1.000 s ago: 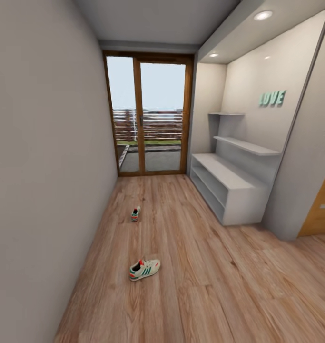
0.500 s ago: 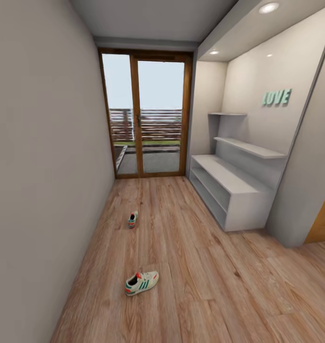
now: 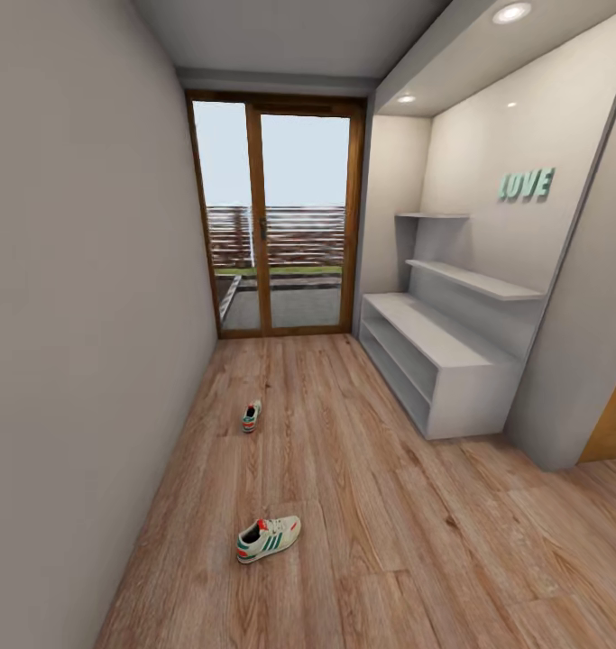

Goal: Pick up the two gym shoes and the two sandals from the corridor floor and place them onto the hallstand (shoe rack) in the corridor, making sure they are on the rack and not on the floor. Arrange them so the two gym shoes are next to each other and the two sandals are next to each other.

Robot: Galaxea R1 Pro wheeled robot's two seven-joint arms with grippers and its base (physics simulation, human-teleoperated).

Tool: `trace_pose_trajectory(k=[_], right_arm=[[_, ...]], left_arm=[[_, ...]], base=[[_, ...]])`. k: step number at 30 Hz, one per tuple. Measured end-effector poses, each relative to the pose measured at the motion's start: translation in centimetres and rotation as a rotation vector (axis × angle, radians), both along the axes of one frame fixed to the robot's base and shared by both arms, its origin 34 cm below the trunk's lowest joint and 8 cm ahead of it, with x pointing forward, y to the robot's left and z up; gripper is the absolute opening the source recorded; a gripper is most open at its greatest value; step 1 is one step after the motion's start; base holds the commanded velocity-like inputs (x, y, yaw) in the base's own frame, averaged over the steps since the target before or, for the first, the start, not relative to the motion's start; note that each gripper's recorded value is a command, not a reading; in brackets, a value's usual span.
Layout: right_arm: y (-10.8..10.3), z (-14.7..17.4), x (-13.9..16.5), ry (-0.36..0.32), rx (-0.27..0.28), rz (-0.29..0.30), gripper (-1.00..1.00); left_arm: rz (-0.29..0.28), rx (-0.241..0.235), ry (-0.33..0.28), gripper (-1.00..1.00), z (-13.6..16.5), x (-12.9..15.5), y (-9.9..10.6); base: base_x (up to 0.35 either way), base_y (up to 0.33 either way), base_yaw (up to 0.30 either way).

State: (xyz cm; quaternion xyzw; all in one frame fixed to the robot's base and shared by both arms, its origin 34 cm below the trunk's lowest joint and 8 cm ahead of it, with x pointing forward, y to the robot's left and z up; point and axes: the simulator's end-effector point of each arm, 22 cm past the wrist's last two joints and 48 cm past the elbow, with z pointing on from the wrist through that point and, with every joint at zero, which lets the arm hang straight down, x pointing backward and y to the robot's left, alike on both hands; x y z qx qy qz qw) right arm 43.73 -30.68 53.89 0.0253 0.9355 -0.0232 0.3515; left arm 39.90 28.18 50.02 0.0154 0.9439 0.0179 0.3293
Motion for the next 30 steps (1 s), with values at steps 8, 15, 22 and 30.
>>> trace_pose_trajectory(k=[8, 15, 22, 30], right_arm=[[-0.17, -0.12, -0.22, 0.005, -0.002, -0.005, 1.00], [-0.12, -0.09, -0.18, 0.003, -0.001, -0.005, 1.00], [-0.11, 0.02, -0.05, -0.001, 0.000, -0.006, 1.00], [-0.18, -0.03, -0.11, 0.001, -0.001, -0.008, 1.00]], left_arm=[[-0.002, 0.001, 0.000, 1.00, 0.01, -0.03, 0.03], [-0.002, 0.001, 0.001, 1.00, 0.02, -0.03, 0.04], [-0.003, 0.000, 0.001, 1.00, 0.01, -0.03, -0.06], [-0.003, 0.000, 0.000, 1.00, 0.02, -0.02, -0.09]], base=[[0.173, 0.051, 0.000], [0.306, 0.104, 0.000], [0.317, 0.110, 0.000], [0.320, 0.103, 0.000]])
